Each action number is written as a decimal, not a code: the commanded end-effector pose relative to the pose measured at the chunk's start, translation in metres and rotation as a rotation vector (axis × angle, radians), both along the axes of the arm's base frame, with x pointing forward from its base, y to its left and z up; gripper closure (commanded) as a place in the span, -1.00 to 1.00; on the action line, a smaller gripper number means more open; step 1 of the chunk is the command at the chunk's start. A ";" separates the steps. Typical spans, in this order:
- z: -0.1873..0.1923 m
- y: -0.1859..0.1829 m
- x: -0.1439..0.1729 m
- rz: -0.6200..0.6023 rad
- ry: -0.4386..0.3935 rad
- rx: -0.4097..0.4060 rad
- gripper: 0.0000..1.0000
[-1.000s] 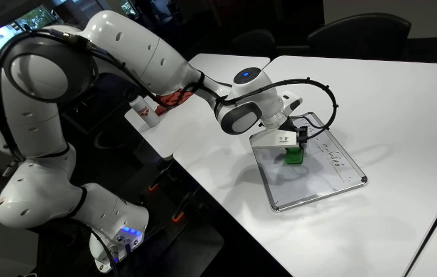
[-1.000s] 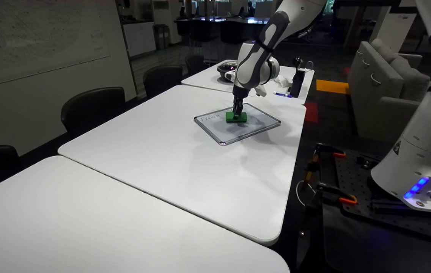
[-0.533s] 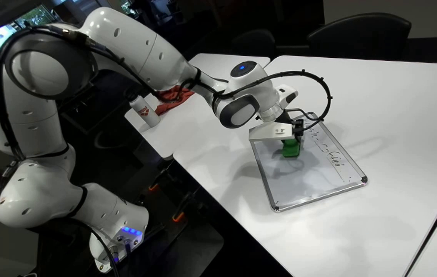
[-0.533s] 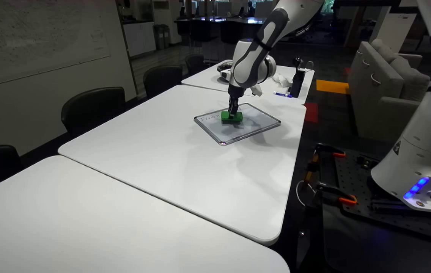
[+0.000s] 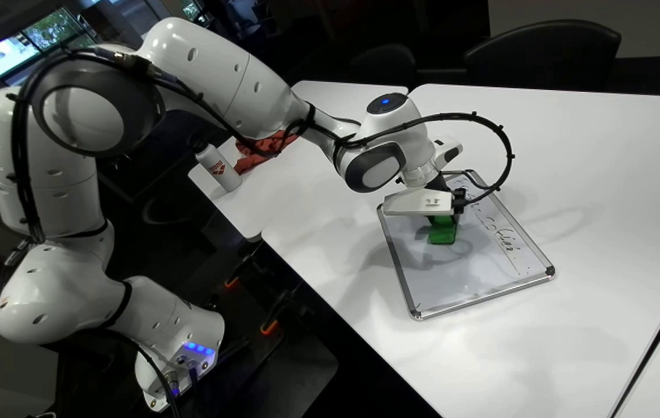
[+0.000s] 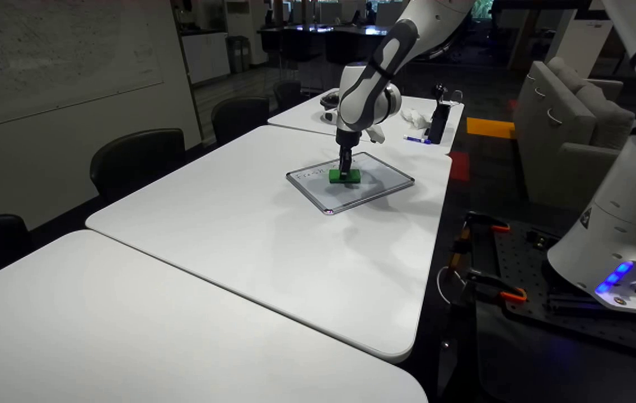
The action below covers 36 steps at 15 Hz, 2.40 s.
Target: Pick up the green duster and rub the blue written objects on the white board
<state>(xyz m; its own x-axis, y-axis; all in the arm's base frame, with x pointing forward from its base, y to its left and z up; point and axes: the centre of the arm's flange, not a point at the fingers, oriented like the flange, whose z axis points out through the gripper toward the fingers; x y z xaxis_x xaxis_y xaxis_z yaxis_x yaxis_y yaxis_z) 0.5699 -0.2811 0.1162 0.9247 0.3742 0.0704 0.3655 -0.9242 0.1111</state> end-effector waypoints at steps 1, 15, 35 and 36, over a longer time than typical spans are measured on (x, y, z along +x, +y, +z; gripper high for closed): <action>-0.006 -0.010 0.016 -0.018 0.037 0.019 0.43; 0.029 0.067 -0.014 0.121 0.076 0.079 0.43; 0.063 0.281 -0.053 0.567 0.098 0.104 -0.07; 0.063 0.277 -0.053 0.561 0.098 0.103 -0.07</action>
<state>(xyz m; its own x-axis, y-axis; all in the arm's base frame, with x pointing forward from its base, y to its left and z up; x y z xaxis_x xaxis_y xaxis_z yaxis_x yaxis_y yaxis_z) 0.5169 -0.0039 0.1793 0.5915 0.8043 0.0563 0.8062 -0.5909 -0.0283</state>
